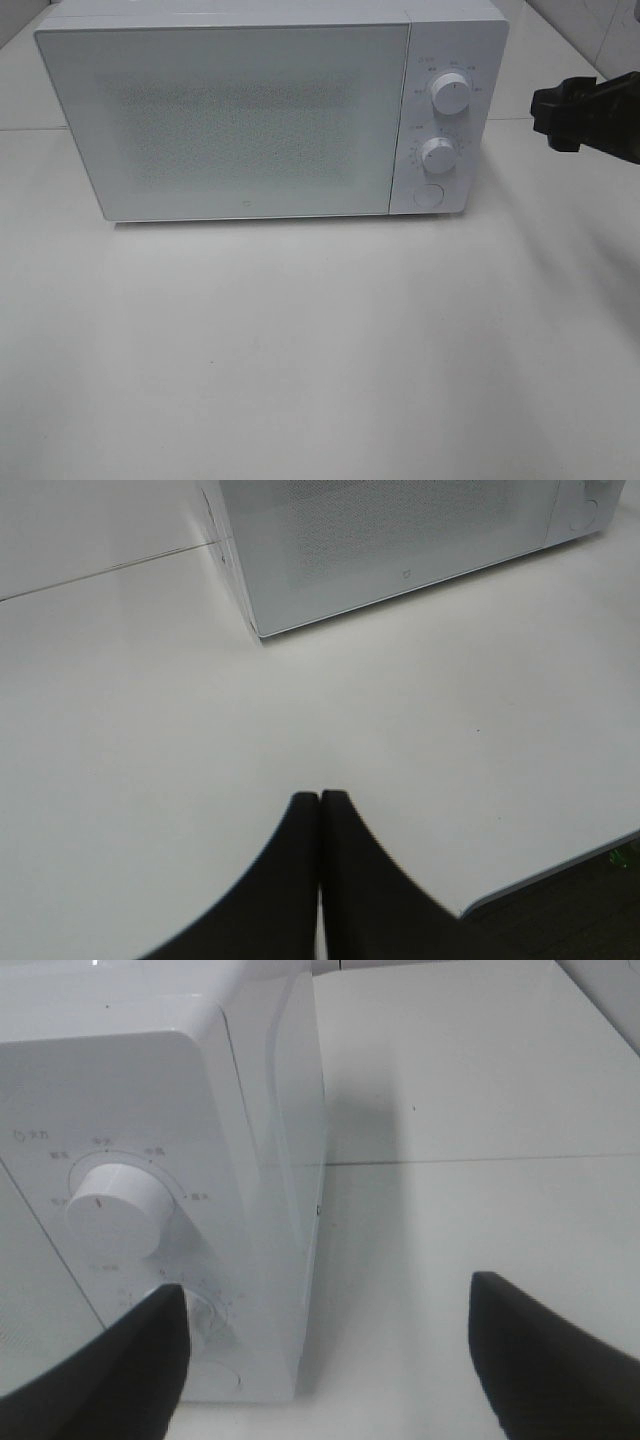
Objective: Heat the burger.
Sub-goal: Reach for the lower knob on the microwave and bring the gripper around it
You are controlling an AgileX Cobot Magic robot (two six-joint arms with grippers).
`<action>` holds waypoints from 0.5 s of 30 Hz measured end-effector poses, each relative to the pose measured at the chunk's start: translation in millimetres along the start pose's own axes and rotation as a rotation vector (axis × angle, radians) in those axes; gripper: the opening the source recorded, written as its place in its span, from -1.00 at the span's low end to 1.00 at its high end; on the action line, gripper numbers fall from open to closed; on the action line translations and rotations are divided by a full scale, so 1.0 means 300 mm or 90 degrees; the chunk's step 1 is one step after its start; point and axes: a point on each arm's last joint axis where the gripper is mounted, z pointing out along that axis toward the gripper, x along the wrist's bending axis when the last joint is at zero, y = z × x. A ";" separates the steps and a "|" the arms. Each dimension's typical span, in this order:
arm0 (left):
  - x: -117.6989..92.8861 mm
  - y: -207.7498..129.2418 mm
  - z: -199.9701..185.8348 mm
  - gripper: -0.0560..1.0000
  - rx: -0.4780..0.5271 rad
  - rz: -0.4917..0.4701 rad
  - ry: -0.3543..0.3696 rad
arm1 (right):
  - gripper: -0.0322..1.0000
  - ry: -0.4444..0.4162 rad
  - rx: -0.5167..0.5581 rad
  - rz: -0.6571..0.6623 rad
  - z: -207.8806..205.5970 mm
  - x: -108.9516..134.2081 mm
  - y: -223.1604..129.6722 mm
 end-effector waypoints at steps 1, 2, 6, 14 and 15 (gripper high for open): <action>0.000 0.000 0.000 -0.89 0.000 0.000 0.000 | 0.48 0.002 -0.017 -0.007 0.020 0.001 -0.005; 0.000 0.000 0.000 -0.89 0.000 0.000 0.000 | 0.48 0.002 -0.017 -0.007 0.020 0.001 -0.005; 0.000 0.000 0.000 -0.89 0.000 0.000 0.000 | 0.48 0.011 -0.025 -0.024 0.041 0.005 -0.018; 0.000 0.000 0.000 -0.89 0.000 0.000 0.000 | 0.48 0.094 -0.013 -0.044 0.097 0.149 -0.088; 0.000 0.000 0.000 -0.89 0.000 0.000 0.000 | 0.48 0.094 -0.013 -0.044 0.097 0.149 -0.088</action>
